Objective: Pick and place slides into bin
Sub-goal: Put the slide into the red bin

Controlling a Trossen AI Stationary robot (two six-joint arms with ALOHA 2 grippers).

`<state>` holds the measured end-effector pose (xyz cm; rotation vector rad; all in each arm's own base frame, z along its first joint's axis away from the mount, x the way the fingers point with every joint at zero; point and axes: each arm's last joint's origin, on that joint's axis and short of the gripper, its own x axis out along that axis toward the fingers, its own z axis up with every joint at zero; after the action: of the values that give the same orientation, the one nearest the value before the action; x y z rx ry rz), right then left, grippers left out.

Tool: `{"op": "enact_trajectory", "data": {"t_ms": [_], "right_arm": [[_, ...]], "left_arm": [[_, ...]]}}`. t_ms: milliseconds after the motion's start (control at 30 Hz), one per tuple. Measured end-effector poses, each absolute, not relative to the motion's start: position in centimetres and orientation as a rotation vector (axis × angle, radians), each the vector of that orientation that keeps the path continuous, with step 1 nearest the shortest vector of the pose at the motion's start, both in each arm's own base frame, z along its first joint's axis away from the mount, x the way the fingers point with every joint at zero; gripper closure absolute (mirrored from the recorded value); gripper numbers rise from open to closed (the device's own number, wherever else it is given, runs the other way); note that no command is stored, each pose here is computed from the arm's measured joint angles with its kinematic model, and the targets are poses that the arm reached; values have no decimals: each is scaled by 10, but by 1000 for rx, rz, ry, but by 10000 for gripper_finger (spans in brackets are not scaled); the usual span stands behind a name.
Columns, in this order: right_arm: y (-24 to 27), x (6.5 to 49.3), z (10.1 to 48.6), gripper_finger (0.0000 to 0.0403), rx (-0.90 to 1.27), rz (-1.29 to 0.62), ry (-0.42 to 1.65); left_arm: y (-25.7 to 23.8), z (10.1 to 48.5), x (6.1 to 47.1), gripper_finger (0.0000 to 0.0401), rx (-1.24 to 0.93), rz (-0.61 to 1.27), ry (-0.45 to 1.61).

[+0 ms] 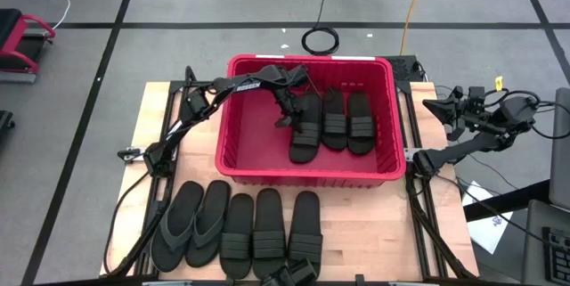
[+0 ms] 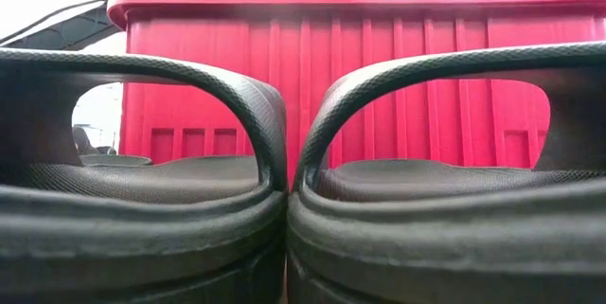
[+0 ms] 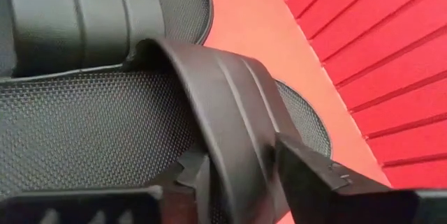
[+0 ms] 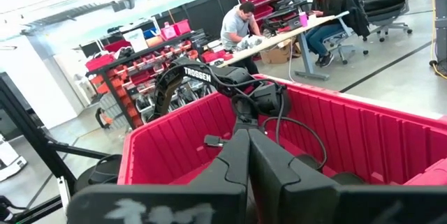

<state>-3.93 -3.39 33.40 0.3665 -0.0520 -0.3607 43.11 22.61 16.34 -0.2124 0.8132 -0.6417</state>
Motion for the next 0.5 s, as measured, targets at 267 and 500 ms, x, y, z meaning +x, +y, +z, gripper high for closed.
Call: {"op": "enact_trajectory", "data": {"t_ms": [267,500], "right_arm": [[-34,-39,334,403,367,-359,-52],[-34,-39,334,403,364,-359,-51]], "left_arm": [[224,195,426,221,-147,-563,840],[216,245,415,215,-58,-450,850]]}}
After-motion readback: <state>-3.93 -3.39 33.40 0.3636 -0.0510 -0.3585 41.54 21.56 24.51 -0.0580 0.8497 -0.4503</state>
